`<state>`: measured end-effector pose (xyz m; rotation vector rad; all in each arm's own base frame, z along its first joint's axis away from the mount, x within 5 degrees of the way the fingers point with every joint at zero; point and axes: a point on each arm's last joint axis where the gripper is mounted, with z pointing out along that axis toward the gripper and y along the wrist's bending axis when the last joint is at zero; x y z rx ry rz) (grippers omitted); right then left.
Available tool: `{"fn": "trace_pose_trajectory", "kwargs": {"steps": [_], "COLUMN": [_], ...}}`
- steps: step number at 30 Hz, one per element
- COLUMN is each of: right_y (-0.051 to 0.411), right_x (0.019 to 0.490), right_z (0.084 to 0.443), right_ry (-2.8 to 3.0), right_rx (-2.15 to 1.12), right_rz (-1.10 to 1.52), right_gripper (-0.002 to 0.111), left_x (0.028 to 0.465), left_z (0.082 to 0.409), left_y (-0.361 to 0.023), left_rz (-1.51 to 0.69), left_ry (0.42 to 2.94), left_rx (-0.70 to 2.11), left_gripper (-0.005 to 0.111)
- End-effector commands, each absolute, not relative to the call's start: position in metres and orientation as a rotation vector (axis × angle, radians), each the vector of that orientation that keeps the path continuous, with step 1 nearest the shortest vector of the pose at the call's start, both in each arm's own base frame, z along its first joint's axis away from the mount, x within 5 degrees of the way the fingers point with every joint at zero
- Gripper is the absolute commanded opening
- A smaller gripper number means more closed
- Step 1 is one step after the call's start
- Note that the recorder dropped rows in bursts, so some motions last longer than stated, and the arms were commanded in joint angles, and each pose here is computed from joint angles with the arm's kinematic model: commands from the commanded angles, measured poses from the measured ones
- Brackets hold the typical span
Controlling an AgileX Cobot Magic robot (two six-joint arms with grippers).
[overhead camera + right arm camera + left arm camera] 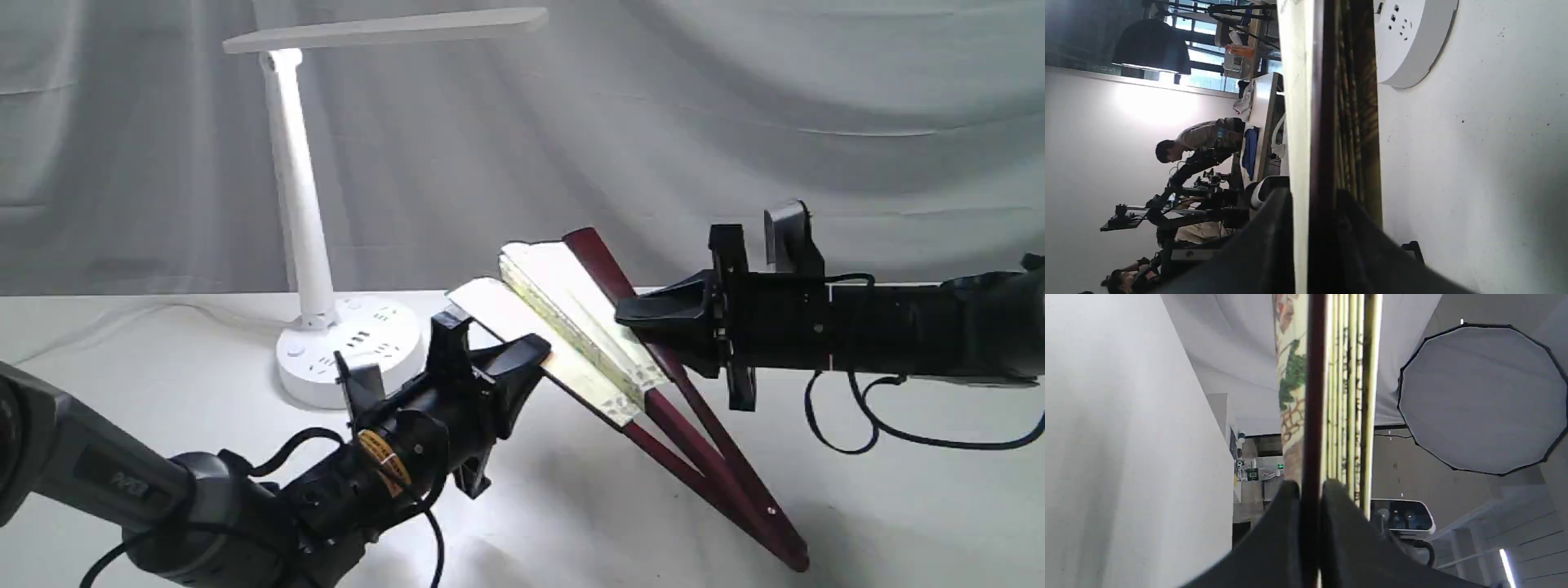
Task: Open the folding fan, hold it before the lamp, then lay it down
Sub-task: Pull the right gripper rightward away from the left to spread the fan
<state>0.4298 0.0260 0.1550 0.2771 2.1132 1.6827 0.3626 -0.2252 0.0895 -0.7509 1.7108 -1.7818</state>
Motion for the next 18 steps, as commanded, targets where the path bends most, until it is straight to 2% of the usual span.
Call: {"fn": "trace_pose_trajectory", "kwargs": {"steps": [1, 3, 11, 18], "right_y": [0.026, 0.026, 0.024, -0.006], "right_x": [0.431, 0.431, 0.431, 0.431], "right_z": [0.159, 0.159, 0.159, 0.159], "right_ry": [2.083, 2.086, 2.084, 2.055], "right_rx": [0.237, 0.234, 0.238, 0.306], "right_rz": [1.675, 1.674, 1.672, 1.629], "right_gripper": [0.005, 0.000, 0.000, 0.000], "left_x": [0.363, 0.363, 0.365, 0.367], "left_z": [0.096, 0.096, 0.096, 0.096], "left_y": [-0.226, -0.226, -0.225, -0.222], "left_rz": [-1.810, -1.822, -1.819, -1.822], "left_ry": [1.694, 1.692, 1.671, 1.639], "left_rx": [-0.720, -0.738, -0.771, -0.828], "left_gripper": [0.000, 0.000, 0.000, 0.000]}}
